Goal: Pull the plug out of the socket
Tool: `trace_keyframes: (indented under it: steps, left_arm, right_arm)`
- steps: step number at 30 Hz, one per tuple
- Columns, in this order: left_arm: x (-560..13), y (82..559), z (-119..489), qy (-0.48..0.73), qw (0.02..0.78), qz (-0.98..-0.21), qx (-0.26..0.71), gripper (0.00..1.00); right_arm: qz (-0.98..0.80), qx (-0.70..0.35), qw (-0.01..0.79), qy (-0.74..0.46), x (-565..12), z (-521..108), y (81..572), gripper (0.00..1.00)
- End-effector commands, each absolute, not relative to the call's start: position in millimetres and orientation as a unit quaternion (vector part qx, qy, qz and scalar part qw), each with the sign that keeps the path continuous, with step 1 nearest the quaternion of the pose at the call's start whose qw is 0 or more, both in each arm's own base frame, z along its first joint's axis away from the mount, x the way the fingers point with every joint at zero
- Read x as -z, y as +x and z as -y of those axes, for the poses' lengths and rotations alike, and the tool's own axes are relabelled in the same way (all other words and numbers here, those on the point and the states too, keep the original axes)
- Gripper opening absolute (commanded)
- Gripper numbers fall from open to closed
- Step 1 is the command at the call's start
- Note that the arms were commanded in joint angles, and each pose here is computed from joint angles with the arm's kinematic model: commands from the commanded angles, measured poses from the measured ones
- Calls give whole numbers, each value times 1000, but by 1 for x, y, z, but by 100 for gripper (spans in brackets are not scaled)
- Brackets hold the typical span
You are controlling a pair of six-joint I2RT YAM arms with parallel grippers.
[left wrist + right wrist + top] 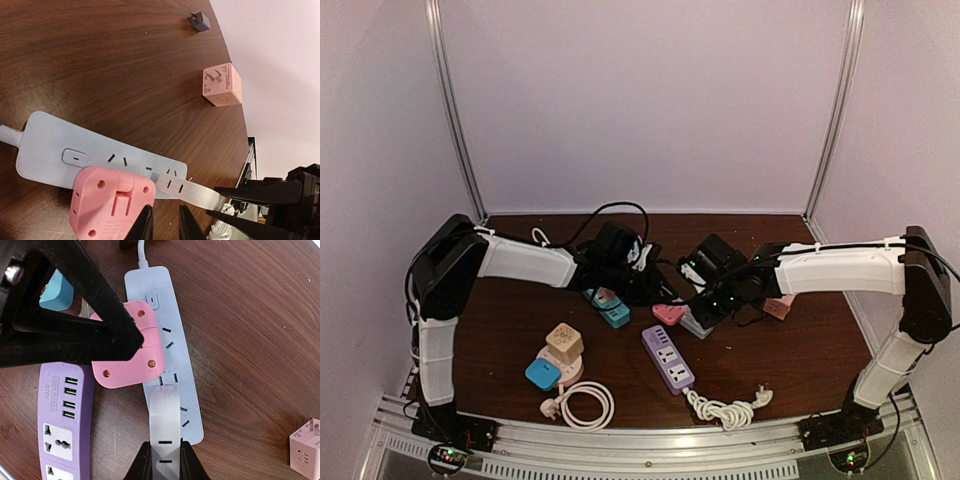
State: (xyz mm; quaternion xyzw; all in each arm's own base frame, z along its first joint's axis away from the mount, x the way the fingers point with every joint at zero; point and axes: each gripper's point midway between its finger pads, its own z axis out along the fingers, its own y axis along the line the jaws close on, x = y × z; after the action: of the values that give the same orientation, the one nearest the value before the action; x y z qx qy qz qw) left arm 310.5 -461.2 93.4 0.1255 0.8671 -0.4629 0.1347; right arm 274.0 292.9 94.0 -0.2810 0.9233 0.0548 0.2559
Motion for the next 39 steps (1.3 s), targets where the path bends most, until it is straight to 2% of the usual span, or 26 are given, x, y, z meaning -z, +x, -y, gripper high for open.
trace_keyframes:
  steps: [1, 17, 39]
  left_arm:
    - [-93, 321, 466, 122, 142, -863, 470, 18]
    - [-47, 317, 465, 101, 92, -888, 439, 10]
    - [6, 310, 424, 74, 62, -933, 346, 2]
  right_arm:
    - [-908, -133, 299, -262, -117, -324, 284, 13]
    - [-860, -112, 363, -341, -136, -319, 310, 12]
    - [-836, -112, 375, -383, -158, -325, 325, 12]
